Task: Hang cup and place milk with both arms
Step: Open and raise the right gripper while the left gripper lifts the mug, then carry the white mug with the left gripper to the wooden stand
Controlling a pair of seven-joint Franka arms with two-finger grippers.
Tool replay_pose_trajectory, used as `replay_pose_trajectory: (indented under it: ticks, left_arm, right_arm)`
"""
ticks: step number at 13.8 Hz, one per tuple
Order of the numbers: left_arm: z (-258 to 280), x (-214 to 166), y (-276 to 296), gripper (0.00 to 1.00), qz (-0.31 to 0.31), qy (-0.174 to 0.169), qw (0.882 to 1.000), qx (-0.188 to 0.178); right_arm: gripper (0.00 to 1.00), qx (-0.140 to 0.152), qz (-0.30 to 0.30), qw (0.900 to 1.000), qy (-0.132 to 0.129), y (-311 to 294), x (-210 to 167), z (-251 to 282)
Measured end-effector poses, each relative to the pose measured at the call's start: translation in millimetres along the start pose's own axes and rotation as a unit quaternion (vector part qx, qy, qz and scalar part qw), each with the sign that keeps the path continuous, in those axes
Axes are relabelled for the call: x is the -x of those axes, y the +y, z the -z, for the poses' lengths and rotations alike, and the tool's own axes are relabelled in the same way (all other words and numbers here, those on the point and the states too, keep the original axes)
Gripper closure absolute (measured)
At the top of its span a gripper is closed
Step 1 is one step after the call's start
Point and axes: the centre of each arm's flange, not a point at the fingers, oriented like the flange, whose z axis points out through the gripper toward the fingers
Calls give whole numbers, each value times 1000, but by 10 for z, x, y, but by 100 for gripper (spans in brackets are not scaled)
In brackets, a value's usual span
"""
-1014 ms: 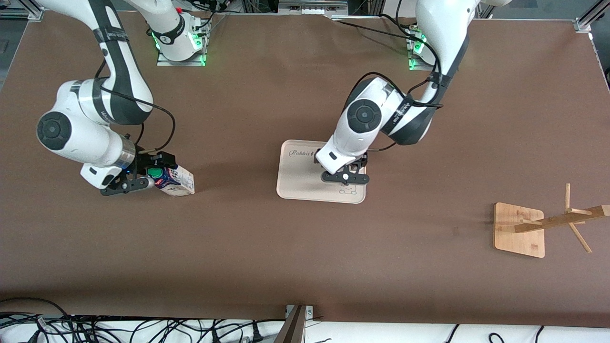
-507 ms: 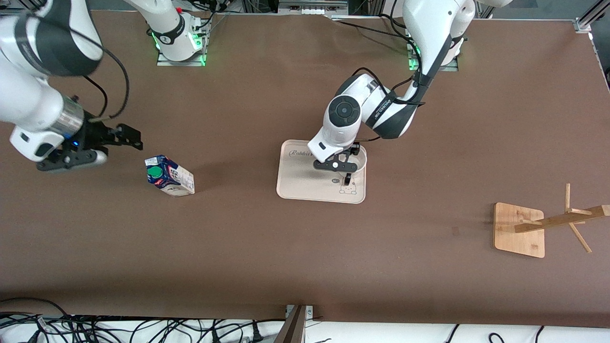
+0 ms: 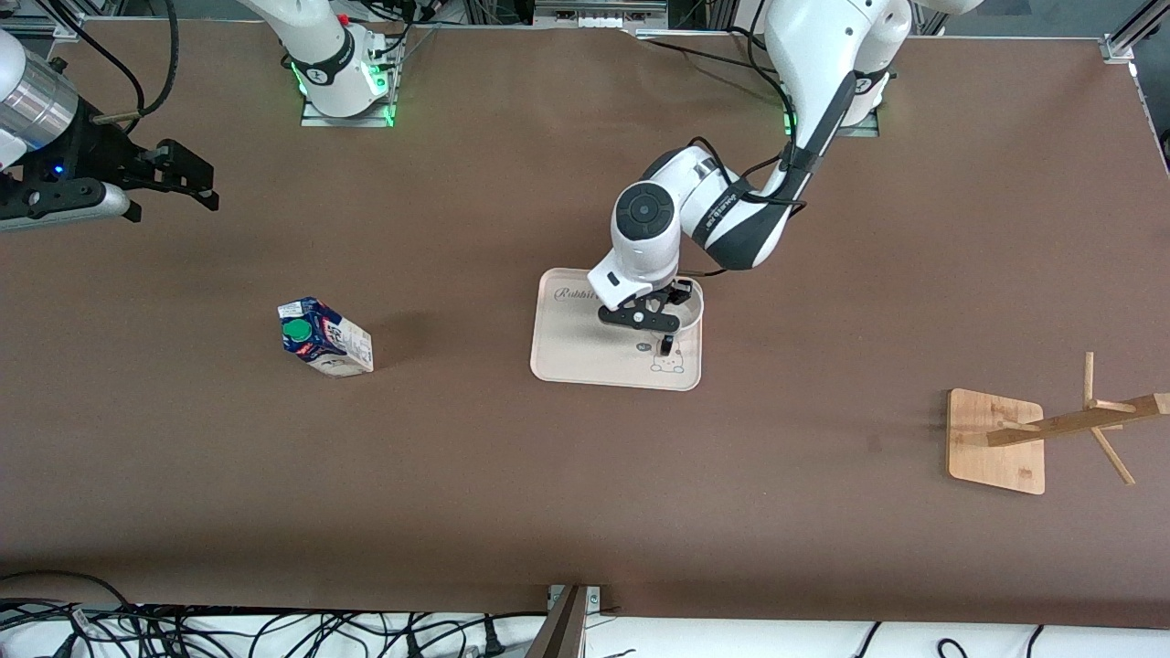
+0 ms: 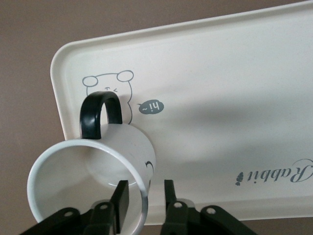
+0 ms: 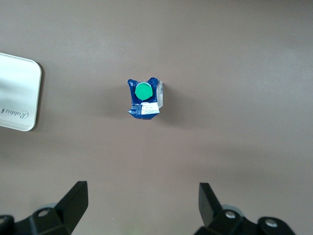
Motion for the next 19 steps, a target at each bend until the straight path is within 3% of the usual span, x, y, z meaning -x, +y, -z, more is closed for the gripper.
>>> replay_pose_trajectory:
  ticks: [2, 3, 5, 10, 14, 19]
  left_arm:
    - [-38, 20, 35, 90, -2, -1, 1000, -3]
    - [-36, 22, 39, 93, -2, 0, 1000, -3]
    - [-36, 22, 40, 93, -2, 0, 1000, -3]
    - [146, -84, -4, 93, 13, 21, 1000, 9]
    - [942, -398, -422, 93, 53, 71, 996, 32]
    - [2148, -602, -1472, 93, 125, 60, 990, 13]
  right_arm:
    - [0, 3, 1, 1000, -5, -9, -44, -72]
    - [0, 9, 1, 1000, -6, 3, -62, -92]
    - [0, 23, 2, 1000, -7, 30, -77, -92]
    - [0, 28, 0, 1000, 1, 44, -105, -89]
    - [0, 31, -19, 999, 7, 237, -181, -171]
    - [0, 32, -19, 999, 12, 245, -225, -199]
